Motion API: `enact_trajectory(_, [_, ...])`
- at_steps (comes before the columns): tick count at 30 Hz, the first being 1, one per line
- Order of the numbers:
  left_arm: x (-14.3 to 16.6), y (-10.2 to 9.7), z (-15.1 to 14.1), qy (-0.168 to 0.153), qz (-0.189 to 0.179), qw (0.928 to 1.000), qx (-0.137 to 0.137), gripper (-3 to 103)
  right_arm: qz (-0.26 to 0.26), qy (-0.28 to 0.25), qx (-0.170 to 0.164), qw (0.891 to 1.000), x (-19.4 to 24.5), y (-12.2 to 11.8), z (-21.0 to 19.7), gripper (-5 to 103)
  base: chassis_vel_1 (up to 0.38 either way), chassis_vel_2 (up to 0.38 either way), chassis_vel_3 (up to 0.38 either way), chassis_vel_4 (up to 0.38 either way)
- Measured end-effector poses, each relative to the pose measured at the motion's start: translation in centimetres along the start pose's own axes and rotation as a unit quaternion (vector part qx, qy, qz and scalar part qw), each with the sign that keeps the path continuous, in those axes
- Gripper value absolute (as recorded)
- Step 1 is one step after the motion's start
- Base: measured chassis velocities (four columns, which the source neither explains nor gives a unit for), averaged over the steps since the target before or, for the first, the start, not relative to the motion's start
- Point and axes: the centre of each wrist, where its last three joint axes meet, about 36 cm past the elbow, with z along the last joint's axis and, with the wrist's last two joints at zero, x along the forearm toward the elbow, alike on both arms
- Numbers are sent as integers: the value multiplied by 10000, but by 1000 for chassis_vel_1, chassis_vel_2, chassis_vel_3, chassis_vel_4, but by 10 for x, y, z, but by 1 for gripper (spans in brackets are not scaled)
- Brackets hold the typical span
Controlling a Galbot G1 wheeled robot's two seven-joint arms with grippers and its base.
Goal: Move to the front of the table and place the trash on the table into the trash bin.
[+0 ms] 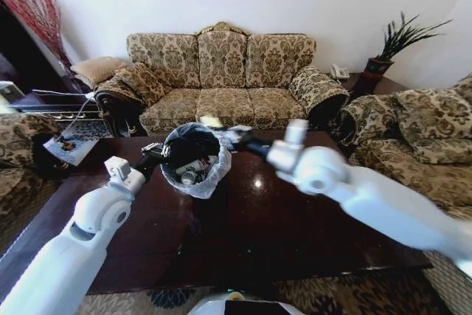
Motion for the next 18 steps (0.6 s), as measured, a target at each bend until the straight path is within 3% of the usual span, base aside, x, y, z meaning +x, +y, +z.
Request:
enact_trajectory(4, [-1,1,-2,-23,-6,10000,-9,1,171,216,120,9995,-17,13,0,-1,0,0,0,0])
enact_trajectory(7, [-2,2,-3,-36,-14,10000,8,1,187,299,218,9991,-19,15,-5,15,0,0,0,0])
enact_trajectory(13, [-3,4,-4,-44,-25,10000,64,1,292,363,181,9987,-20,18,-12,31,0,0,0,0])
enact_trajectory(16, [-3,4,-4,-52,-20,9999,89,1,322,295,204,9988,-24,22,-18,47,0,0,0,0])
enact_trajectory(18, [-2,4,-5,-60,-24,9999,96,1,355,244,217,9988,-27,23,-21,47,0,0,0,0])
